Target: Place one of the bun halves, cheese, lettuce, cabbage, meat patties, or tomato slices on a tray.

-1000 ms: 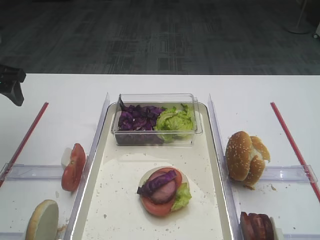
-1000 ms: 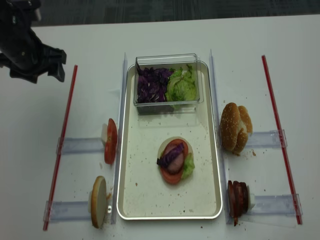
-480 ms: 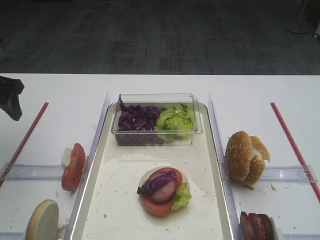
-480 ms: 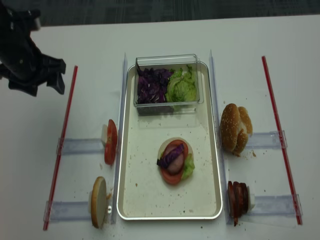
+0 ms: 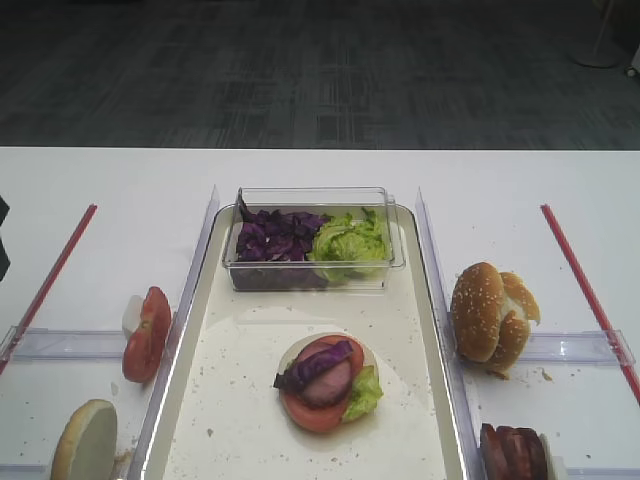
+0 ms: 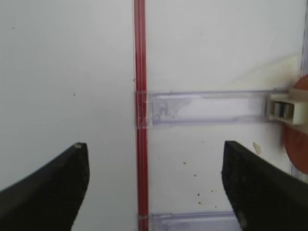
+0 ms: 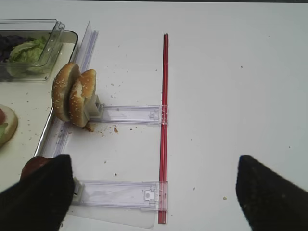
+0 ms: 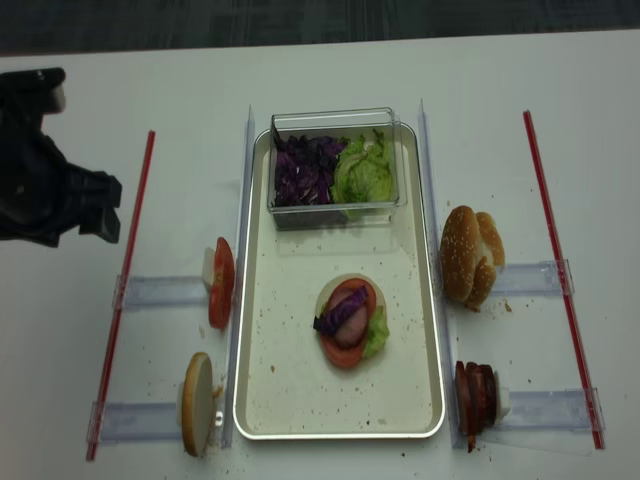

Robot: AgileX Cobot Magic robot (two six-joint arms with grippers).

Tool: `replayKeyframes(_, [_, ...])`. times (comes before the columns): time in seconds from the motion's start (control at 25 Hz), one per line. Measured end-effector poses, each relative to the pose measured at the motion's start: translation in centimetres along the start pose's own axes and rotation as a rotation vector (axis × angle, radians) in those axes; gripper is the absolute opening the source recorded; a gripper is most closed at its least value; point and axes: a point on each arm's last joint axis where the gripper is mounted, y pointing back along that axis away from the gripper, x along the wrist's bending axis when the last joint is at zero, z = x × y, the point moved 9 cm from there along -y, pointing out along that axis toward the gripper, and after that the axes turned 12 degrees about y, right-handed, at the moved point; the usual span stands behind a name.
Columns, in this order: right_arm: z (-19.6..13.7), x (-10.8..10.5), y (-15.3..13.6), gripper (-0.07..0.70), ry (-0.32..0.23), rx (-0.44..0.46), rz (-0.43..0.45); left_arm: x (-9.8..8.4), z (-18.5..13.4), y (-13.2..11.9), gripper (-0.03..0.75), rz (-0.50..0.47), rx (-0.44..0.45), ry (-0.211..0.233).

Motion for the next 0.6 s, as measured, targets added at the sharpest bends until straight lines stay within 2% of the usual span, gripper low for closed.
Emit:
replayKeyframes(0.36, [0.0,0.0,0.0,0.692,0.000,0.000,0.000,0.6,-6.8,3.1,0.525,-0.006,-0.050,-0.005])
replayKeyframes(0.6, [0.0,0.0,0.0,0.692,0.000,0.000,0.000,0.9,-10.5,4.9,0.525,-0.018,-0.144,-0.011])
